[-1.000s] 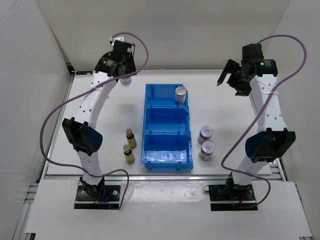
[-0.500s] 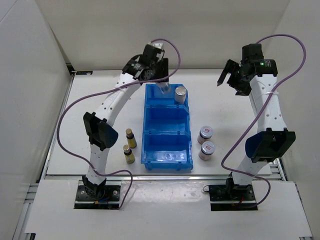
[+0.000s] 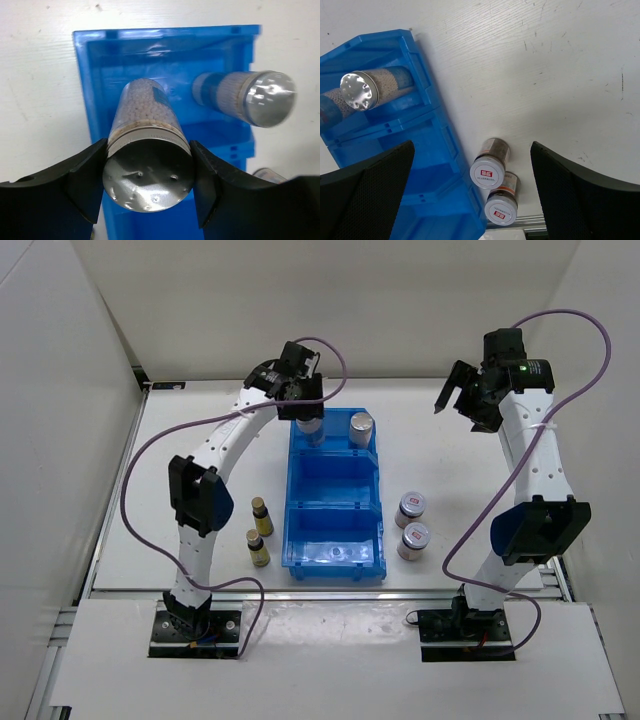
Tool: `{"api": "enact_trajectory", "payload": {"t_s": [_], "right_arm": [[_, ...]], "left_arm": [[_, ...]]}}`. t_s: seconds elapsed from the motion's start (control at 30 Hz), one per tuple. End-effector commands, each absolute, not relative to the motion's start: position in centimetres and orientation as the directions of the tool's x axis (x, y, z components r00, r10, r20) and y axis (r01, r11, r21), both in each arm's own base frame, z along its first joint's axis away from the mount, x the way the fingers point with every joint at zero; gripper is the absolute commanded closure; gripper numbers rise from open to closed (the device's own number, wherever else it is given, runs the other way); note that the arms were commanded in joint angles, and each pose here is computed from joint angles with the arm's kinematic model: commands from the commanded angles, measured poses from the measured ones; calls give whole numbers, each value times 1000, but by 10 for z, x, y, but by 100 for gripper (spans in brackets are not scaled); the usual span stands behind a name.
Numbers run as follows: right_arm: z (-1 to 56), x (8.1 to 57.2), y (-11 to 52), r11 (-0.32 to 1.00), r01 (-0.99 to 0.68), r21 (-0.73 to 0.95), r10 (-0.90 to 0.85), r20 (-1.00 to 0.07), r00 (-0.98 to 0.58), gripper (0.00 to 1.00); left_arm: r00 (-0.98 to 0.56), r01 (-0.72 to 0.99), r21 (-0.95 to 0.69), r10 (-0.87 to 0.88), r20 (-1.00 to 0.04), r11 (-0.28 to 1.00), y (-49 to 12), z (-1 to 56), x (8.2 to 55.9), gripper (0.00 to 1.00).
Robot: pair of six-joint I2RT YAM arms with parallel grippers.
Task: Organize the condiment bottles
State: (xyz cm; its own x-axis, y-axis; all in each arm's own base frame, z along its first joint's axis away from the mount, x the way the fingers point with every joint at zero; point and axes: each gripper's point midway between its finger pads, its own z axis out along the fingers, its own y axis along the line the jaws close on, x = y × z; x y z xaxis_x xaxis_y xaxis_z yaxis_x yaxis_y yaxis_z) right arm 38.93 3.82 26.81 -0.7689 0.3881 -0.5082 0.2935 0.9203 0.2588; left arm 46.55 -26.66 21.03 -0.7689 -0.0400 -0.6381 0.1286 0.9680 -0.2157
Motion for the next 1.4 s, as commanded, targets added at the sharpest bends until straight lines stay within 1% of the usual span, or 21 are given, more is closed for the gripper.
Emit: {"api": "enact_trajectory", "payload": {"t_s": [0.0, 0.13, 0.23, 0.37, 0.4, 0.5, 0.53, 0.6, 0.67, 0.73, 0.87, 0.97, 1.0, 1.07, 1.13, 1.17, 1.2, 1.23, 1.3, 1.33, 1.37], "right_arm": [[279, 387, 38, 926, 270, 262, 373, -541, -754, 0], [275, 386, 35, 927, 280, 250, 373, -537, -757, 0], [275, 387, 34, 923, 293, 249, 383, -537, -752, 0], [272, 389, 33, 920, 307, 244, 391, -531, -752, 0], [276, 390, 33, 920, 304, 247, 391, -539, -746, 0], [276, 390, 33, 920, 304, 247, 391, -539, -746, 0], [276, 390, 33, 920, 304, 247, 391, -539, -746, 0], [274, 388, 31, 917, 320, 240, 400, -534, -745, 0], [271, 387, 30, 913, 334, 234, 408, -529, -744, 0], [267, 384, 28, 909, 350, 224, 416, -516, -749, 0], [261, 373, 24, 901, 386, 201, 433, -496, -753, 0], [242, 344, 17, 890, 437, 130, 453, -365, -813, 0], [239, 344, 21, 895, 423, 143, 445, -347, -825, 0], [223, 329, 30, 910, 389, 146, 414, -252, -875, 0], [216, 317, 41, 928, 340, 154, 368, -216, -904, 0], [205, 308, 48, 936, 317, 154, 341, -167, -925, 0], [205, 306, 50, 939, 301, 166, 328, -169, -930, 0], [201, 305, 55, 952, 253, 172, 281, -168, -945, 0], [191, 299, 72, 961, 185, 205, 213, -126, -969, 0], [184, 291, 82, 965, 152, 213, 175, -94, -980, 0], [177, 288, 89, 967, 127, 221, 145, -63, -987, 0]], "left_arm": [[-767, 65, -243, -107, -632, 968, -247, 202, 484, 89], [-794, 45, -257, -121, -596, 965, -244, 181, 492, 88], [-791, 71, -286, -121, -599, 956, -251, 178, 505, 89], [-801, 95, -316, -116, -587, 944, -261, 173, 507, 77], [-807, 92, -312, -113, -580, 946, -260, 169, 506, 66], [-807, 92, -312, -113, -580, 946, -259, 171, 504, 43], [-807, 92, -312, -113, -580, 946, -259, 171, 504, 29], [-795, 98, -319, -119, -594, 943, -260, 181, 505, 17], [-783, 104, -326, -124, -610, 940, -260, 191, 506, 0], [-770, 111, -333, -130, -625, 936, -260, 202, 506, 0], [-716, 172, -386, -154, -680, 906, -262, 261, 492, 0], [-650, 210, -368, -152, -744, 906, -248, 308, 475, 0], [-636, 211, -351, -145, -758, 912, -242, 315, 469, 0], [-579, 200, -292, -127, -805, 935, -220, 340, 453, 0], [-605, 135, -225, -99, -790, 965, -198, 317, 439, 0], [-587, 124, -219, -107, -803, 968, -186, 328, 423, 0], [-599, 96, -202, -106, -793, 975, -174, 319, 416, 0], [-660, 72, -166, -78, -747, 984, -165, 283, 401, 0], [-675, 33, -182, -112, -730, 983, -141, 276, 378, 0], [-720, 12, -158, -101, -687, 987, -131, 249, 365, 0], [-731, 5, -159, -105, -674, 987, -125, 242, 357, 0]]}}
